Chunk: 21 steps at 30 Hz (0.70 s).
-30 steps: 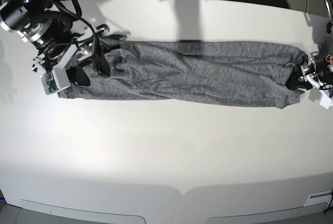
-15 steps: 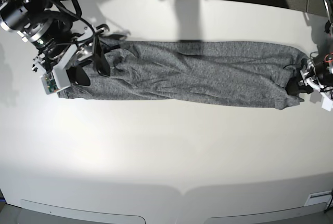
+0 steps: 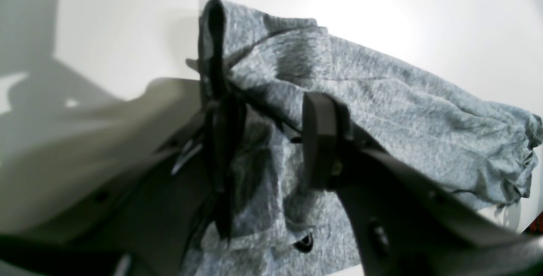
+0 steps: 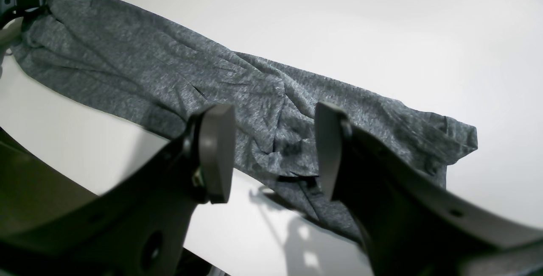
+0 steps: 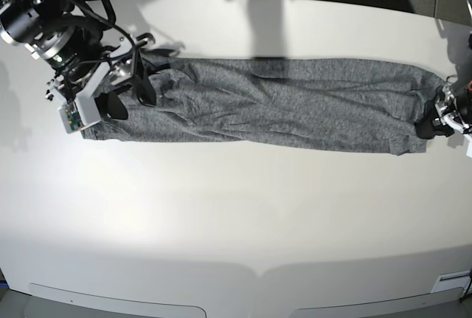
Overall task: Fold the T-shirt properly
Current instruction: 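Release the strip end and raise the left gripper over the strip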
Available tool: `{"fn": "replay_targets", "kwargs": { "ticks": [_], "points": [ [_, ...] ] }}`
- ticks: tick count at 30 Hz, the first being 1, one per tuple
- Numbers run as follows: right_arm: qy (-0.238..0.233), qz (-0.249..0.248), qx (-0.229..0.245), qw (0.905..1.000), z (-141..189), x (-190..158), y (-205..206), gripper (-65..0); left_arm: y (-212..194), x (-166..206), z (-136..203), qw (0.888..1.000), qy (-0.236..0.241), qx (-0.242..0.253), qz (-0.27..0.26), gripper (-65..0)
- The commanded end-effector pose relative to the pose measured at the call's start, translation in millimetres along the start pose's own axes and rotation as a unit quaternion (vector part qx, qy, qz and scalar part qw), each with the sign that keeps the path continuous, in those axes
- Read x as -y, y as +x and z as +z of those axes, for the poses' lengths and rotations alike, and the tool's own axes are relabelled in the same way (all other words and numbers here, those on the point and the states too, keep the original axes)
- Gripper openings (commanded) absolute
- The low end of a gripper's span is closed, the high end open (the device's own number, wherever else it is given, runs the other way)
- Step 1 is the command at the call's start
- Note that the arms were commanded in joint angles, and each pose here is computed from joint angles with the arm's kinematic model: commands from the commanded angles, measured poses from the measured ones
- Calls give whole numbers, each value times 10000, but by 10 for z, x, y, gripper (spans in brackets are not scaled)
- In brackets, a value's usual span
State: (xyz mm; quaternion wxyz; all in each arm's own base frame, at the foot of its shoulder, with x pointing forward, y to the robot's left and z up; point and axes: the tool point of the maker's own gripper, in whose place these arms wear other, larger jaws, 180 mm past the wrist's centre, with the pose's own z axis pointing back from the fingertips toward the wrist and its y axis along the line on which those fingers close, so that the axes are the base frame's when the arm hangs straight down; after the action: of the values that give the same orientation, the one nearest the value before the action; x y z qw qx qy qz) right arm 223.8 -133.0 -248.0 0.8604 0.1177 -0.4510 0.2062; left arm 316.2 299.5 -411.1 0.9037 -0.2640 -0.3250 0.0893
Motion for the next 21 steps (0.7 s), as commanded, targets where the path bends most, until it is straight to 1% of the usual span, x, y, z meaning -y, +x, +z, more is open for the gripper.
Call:
{"fn": "replay_targets", "kwargs": {
  "ticks": [1, 5, 10, 16, 17, 18, 19, 20, 21],
  "points": [
    [74, 98, 214, 9997, 24, -33, 104, -345, 226, 48, 59, 9995, -87, 283, -105, -402],
    [74, 98, 212, 9997, 23, -33, 103, -345, 116, 140, -56, 9994, -226, 246, 3, -402],
    [74, 97, 111, 9999, 22, -33, 67, -345, -112, 163, -212, 9999, -96, -65, -118, -402],
    [72, 100, 26, 9999, 22, -32, 36, -345, -53, 123, -181, 9998, -16, -20, -188, -407],
    [70, 99, 26, 9999, 22, -31, 36, -345, -37, 103, -161, 9998, 10, -15, -204, -430],
    [72, 100, 27, 9999, 22, -32, 37, -345, -24, 84, -141, 9997, 37, -16, -222, -476],
    [72, 100, 27, 9999, 22, -32, 37, -345, -13, 64, -121, 9997, 65, -19, -241, -544],
    [72, 100, 29, 9999, 22, -32, 37, -345, 2, 44, -100, 9996, 92, -16, -256, -625],
    [72, 100, 29, 9999, 22, -32, 37, -345, 17, 29, -83, 9996, 114, -11, -271, -650]
  ]
}}
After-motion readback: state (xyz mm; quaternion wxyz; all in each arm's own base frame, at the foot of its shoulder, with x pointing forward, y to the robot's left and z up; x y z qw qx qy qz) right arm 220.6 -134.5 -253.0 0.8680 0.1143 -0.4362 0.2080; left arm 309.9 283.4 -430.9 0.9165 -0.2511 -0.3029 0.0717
